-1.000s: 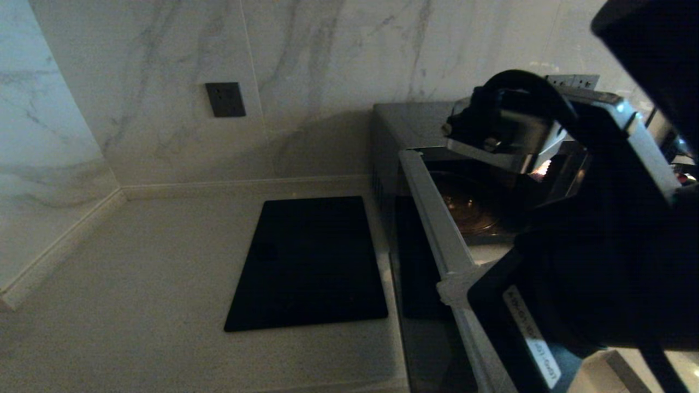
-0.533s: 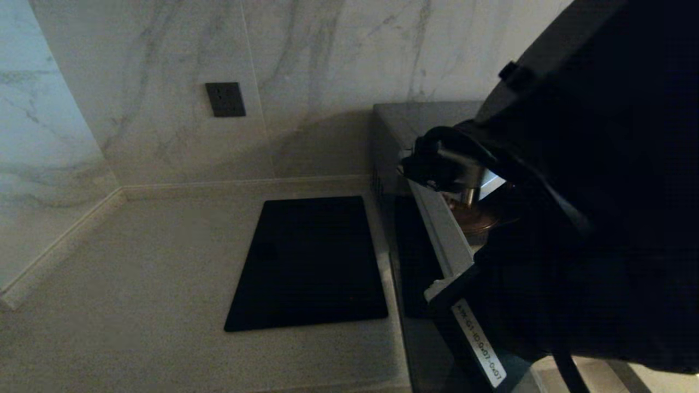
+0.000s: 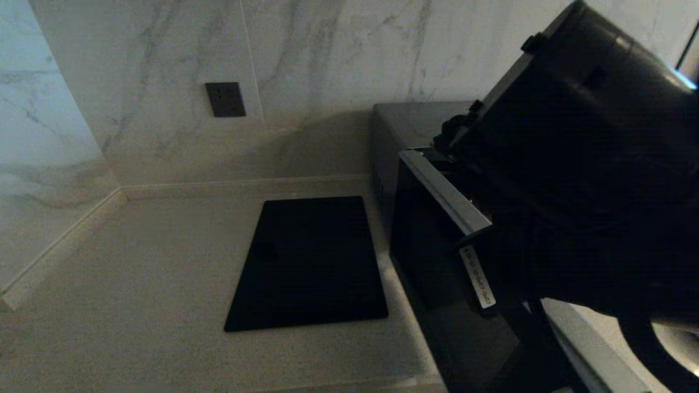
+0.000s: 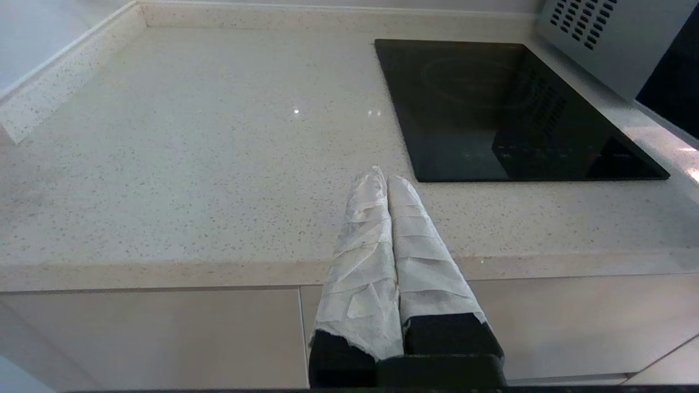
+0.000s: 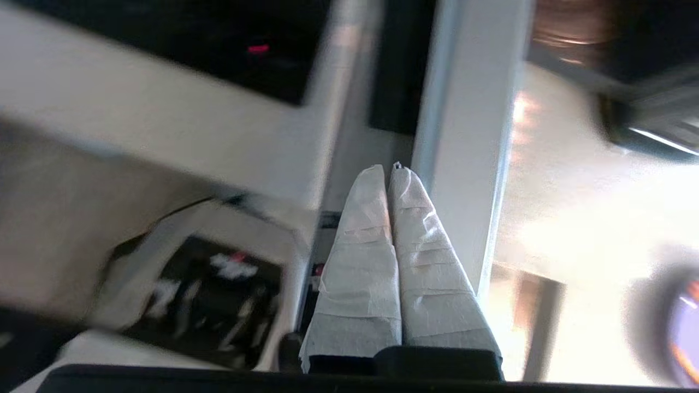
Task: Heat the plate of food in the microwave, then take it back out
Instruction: Close the microwave oven
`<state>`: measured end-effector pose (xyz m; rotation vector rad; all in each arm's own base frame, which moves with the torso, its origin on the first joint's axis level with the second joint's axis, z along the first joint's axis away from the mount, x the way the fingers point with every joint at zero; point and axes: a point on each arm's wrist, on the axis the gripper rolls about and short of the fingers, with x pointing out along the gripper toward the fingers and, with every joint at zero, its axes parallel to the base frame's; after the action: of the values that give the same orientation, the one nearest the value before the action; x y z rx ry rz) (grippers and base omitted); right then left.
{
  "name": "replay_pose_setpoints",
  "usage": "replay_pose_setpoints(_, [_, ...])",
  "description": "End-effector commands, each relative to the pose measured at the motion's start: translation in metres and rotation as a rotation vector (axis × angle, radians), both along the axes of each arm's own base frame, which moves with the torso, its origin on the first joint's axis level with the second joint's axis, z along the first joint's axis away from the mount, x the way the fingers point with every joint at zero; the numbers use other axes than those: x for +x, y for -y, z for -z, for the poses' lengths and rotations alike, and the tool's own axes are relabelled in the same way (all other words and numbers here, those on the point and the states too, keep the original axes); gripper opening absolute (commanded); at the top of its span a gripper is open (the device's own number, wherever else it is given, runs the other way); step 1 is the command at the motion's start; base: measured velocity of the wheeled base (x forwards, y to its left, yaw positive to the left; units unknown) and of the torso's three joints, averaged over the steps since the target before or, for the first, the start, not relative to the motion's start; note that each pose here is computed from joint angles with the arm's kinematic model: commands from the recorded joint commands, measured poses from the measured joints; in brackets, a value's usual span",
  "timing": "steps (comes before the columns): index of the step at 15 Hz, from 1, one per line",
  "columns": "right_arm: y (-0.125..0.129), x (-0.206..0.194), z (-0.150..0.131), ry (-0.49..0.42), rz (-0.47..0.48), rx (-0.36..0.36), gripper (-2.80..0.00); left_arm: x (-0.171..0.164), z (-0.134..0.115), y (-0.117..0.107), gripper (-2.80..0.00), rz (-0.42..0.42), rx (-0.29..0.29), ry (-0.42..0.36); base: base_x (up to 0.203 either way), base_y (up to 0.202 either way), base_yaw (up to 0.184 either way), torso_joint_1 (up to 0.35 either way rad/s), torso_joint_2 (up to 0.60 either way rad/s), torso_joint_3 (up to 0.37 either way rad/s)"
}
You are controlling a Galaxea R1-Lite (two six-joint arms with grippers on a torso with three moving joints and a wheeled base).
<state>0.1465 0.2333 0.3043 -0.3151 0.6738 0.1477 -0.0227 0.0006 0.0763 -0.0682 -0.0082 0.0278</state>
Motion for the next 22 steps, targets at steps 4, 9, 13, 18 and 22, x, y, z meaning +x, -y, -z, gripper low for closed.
replay_pose_setpoints(4, [0.042,0.017,0.003,0.028,0.175,-0.059,-2.80,0.000,0.000,0.000,-2.80,0.000,-0.001,0.000,0.000,0.000,0.000,0.000,0.00,0.000])
replay_pose_setpoints(9, [0.075,0.020,-0.001,0.028,0.275,-0.045,-2.80,0.000,0.000,0.000,-2.80,-0.001,-0.001,-0.001,0.000,0.000,0.000,0.000,0.00,0.000])
replay_pose_setpoints(13, [0.101,0.041,-0.006,0.037,0.417,-0.021,-2.80,0.000,0.000,0.000,-2.80,0.000,-0.001,-0.001,0.000,0.000,0.000,0.000,0.00,0.000])
replay_pose_setpoints(18, [0.123,0.095,-0.001,-0.004,0.582,0.012,-2.80,0.000,0.000,0.000,-2.80,-0.001,-0.001,0.000,0.000,0.000,0.000,0.000,0.00,0.000])
replay_pose_setpoints(22, [0.133,0.148,0.004,0.019,0.658,0.097,-2.80,0.000,0.000,0.000,-2.80,-0.001,-0.001,-0.001,0.000,0.000,0.000,0.000,0.00,0.000])
